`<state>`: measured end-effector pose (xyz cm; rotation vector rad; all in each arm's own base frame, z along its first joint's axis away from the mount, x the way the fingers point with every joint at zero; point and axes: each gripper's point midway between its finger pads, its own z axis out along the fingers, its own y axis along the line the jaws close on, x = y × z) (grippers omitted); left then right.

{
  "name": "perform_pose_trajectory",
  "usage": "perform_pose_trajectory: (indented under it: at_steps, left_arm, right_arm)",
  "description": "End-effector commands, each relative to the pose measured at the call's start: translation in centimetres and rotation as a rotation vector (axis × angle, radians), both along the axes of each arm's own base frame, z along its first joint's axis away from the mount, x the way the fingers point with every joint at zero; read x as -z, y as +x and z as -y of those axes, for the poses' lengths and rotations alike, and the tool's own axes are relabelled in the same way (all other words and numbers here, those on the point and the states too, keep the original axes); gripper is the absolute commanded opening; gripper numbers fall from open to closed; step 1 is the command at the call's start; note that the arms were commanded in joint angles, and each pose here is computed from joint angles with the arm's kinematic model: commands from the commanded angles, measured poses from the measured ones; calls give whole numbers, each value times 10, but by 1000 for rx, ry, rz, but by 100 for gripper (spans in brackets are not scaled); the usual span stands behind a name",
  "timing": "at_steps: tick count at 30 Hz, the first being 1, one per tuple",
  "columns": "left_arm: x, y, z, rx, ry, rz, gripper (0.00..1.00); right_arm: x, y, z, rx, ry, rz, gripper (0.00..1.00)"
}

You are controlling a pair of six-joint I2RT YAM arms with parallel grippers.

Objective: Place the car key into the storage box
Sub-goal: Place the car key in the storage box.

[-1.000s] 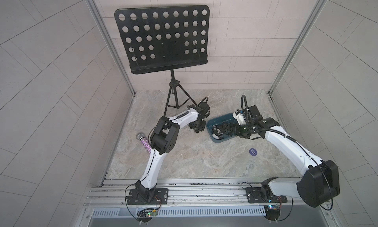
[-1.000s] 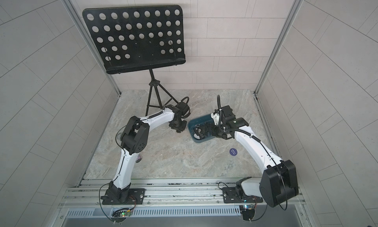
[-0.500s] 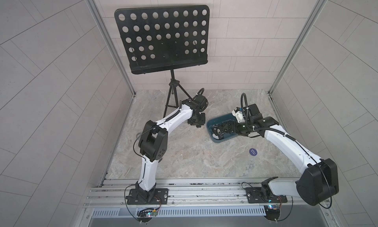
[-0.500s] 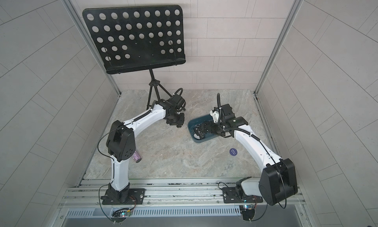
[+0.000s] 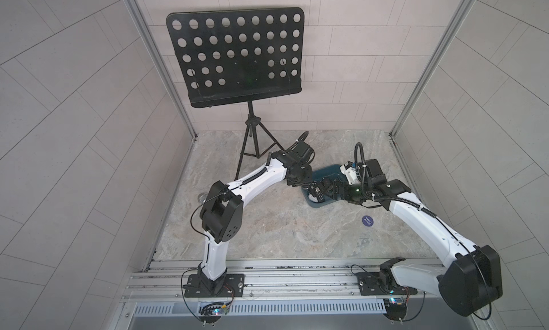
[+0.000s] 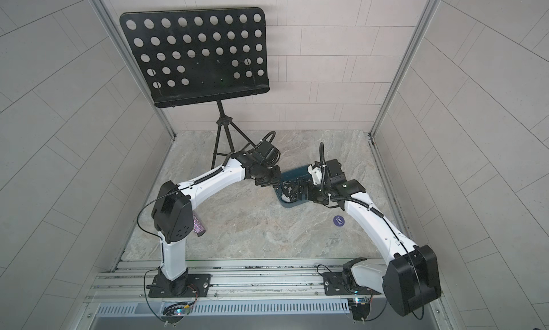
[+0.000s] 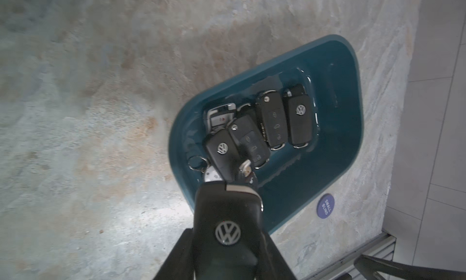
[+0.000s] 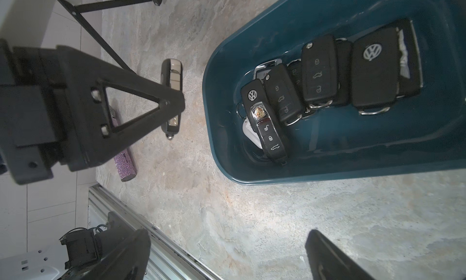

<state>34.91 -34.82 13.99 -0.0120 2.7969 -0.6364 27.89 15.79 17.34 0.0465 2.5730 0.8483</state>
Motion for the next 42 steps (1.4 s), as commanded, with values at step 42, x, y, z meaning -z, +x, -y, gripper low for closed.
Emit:
perform_pose_trajectory:
  at_steps: [42]
  left_arm:
    - [67, 10, 79, -16, 96, -33, 57]
  right_arm:
    - [-14, -7, 26, 101, -41, 95, 100]
